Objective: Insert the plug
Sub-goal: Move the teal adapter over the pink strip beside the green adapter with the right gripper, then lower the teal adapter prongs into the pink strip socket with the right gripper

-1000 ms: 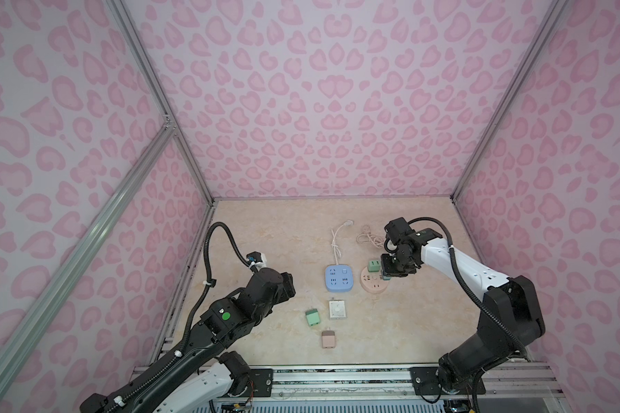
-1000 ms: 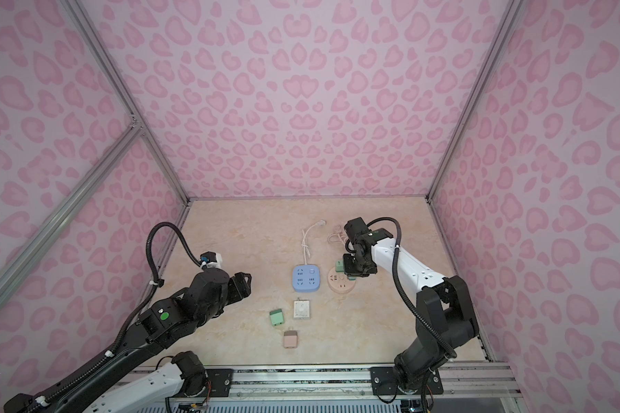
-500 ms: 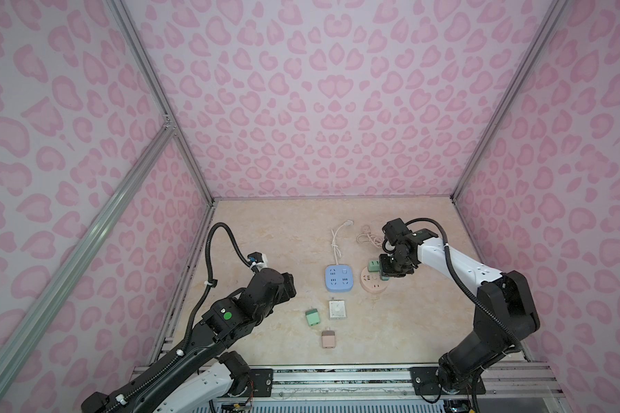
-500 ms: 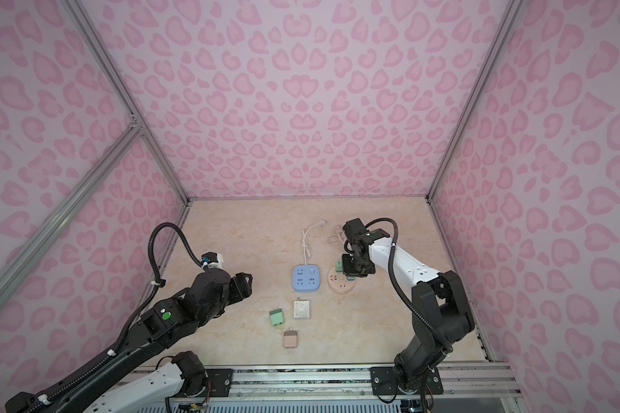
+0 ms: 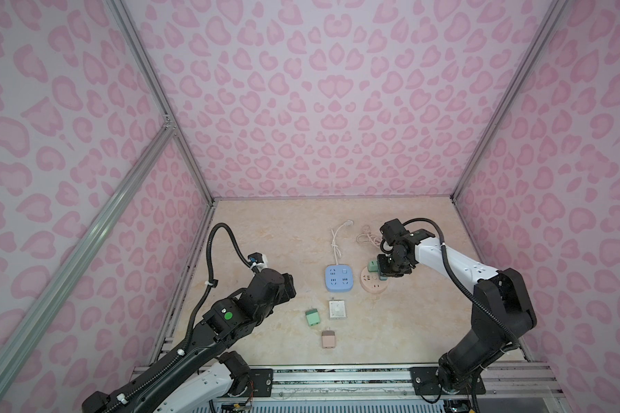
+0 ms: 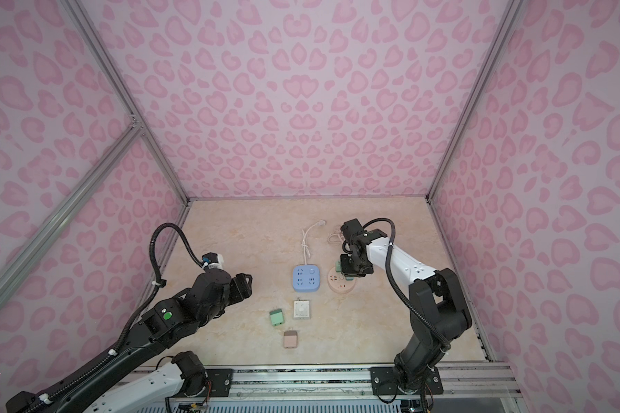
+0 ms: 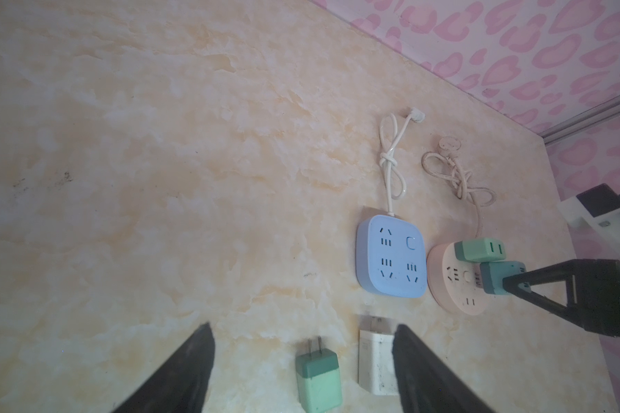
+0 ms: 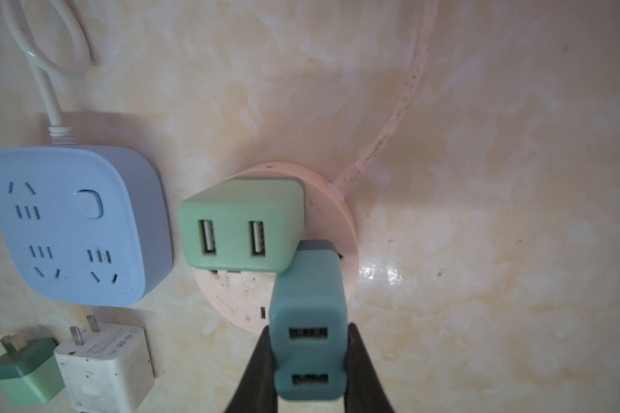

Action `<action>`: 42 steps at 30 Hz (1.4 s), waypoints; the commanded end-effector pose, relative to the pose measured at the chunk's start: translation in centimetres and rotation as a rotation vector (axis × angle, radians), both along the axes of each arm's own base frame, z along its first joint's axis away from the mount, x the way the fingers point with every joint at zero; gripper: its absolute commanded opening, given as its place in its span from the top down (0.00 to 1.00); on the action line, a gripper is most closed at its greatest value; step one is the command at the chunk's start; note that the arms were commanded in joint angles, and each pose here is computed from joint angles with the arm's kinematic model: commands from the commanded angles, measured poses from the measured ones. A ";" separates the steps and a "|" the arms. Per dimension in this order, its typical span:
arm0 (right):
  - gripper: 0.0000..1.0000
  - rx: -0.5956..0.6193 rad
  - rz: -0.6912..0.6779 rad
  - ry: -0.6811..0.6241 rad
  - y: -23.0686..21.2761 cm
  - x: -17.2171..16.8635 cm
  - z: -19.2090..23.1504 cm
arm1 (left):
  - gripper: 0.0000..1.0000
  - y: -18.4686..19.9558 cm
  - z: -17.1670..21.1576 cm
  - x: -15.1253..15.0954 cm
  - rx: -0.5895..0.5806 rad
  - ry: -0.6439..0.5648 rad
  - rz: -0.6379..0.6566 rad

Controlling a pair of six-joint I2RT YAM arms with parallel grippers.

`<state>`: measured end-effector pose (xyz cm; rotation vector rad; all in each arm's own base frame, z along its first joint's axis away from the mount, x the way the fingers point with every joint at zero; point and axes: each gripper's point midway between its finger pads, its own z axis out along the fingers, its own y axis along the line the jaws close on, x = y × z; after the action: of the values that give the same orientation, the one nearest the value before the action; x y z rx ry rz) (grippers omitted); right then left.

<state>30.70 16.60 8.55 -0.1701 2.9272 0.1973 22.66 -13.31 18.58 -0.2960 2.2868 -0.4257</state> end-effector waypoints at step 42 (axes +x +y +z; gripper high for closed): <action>1.00 -0.095 0.016 0.231 -0.5 -1.5 -8.2 | 0.19 0.5 -1.8 0.3 0.038 0.000 0.025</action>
<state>30.69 16.61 3.55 -0.2186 3.0831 0.1102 22.70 -13.09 16.62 -0.2782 2.3114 -0.3751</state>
